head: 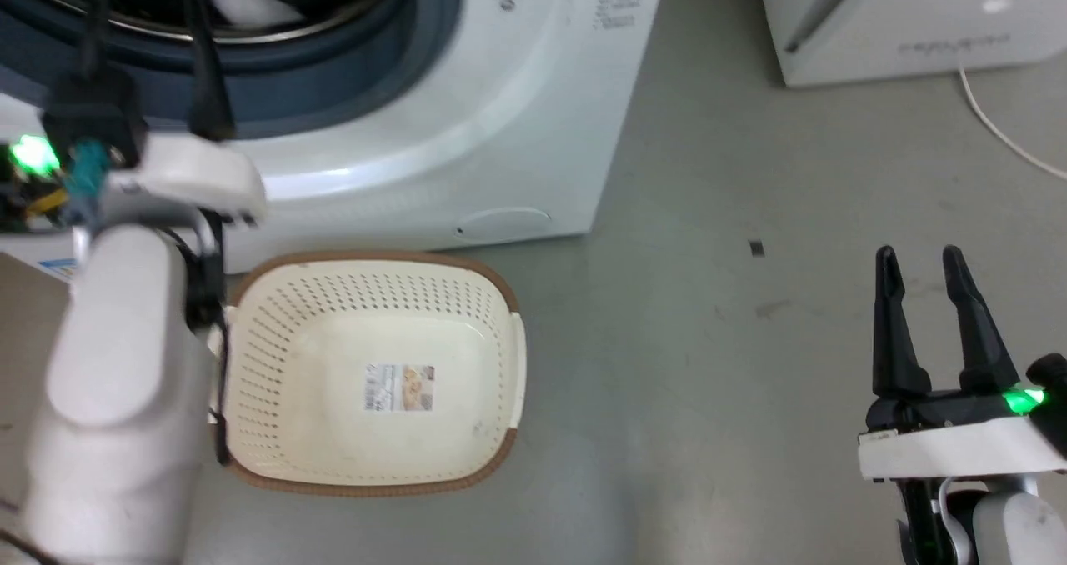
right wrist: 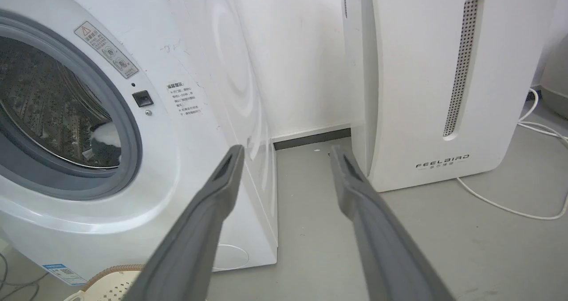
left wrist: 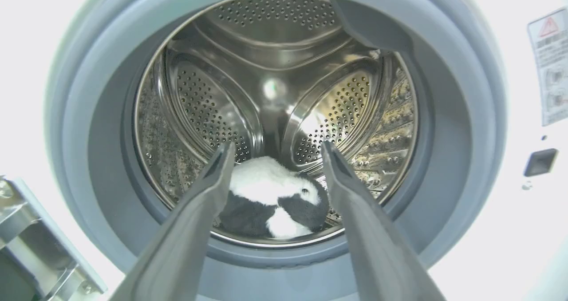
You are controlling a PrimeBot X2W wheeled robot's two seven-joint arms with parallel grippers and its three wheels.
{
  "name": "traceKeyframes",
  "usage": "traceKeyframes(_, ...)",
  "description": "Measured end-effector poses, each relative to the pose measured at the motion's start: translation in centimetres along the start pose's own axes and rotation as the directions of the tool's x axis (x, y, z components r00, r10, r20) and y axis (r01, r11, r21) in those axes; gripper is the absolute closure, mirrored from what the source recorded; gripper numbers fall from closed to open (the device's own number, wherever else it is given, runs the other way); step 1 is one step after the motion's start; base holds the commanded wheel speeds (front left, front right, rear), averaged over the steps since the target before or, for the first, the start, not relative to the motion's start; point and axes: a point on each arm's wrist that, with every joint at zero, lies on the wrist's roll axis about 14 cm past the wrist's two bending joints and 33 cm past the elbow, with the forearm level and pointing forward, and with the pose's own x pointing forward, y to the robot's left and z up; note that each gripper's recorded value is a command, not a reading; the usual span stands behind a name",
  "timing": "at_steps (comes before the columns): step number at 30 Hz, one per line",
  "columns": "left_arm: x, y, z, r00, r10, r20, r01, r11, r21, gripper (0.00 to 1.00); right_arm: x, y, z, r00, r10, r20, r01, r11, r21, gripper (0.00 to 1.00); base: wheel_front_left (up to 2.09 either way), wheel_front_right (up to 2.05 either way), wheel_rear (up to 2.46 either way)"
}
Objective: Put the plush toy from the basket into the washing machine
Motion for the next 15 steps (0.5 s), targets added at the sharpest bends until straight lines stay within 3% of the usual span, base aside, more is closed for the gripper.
traceKeyframes(15,-11.7,0.8,0.4,0.997,0.033,-0.065,-0.032,0.999,0.016,0.0,-1.6,2.8,3.2,0.993,0.088,0.078,-0.084,0.995,-0.05,0.0,0.0,0.0,0.0)
